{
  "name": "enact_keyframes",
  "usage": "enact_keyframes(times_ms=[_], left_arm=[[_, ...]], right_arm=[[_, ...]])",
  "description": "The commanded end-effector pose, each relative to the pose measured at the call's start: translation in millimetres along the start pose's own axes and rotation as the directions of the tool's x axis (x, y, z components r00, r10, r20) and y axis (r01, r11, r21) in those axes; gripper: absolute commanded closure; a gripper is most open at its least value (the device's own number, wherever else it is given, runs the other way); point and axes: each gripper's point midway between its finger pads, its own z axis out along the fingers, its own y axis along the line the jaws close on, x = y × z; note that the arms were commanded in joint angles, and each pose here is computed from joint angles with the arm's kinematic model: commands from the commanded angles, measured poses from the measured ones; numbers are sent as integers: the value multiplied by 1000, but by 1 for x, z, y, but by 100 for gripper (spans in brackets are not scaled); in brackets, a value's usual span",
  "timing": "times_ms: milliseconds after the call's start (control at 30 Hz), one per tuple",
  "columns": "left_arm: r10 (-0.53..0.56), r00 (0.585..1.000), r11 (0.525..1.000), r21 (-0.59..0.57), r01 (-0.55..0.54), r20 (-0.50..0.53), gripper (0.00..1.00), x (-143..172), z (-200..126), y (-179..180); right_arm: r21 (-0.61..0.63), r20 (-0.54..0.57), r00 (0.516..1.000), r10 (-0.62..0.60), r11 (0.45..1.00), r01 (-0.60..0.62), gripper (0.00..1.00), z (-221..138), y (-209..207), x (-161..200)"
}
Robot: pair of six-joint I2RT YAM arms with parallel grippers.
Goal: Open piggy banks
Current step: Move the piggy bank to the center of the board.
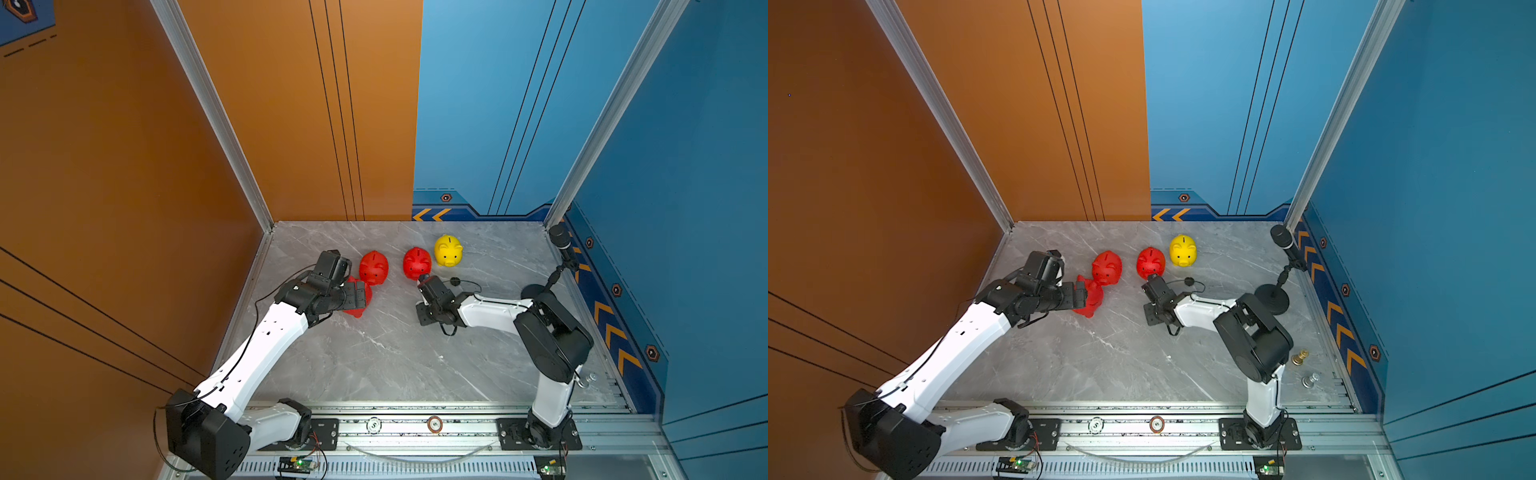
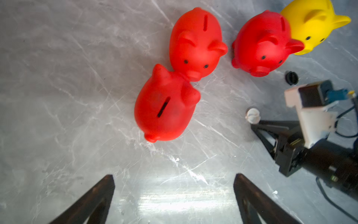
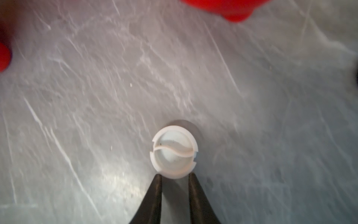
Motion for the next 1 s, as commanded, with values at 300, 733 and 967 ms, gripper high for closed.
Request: enact_keyframes(times_ms=[300, 733, 967], left_arm=[[-58, 998, 998, 34, 59, -38, 2, -10, 35, 4], [39, 999, 992, 118, -35, -37, 2, -95, 107, -53], [80, 996, 987, 144, -74, -32, 2, -130, 153, -78]], right_arm=[[23, 22, 998, -60, 998, 60, 47, -29, -8, 11], [-51, 103, 993, -59, 997, 65, 1, -111, -2, 40], [-69, 178, 984, -26, 997, 38, 0, -149, -16, 48]])
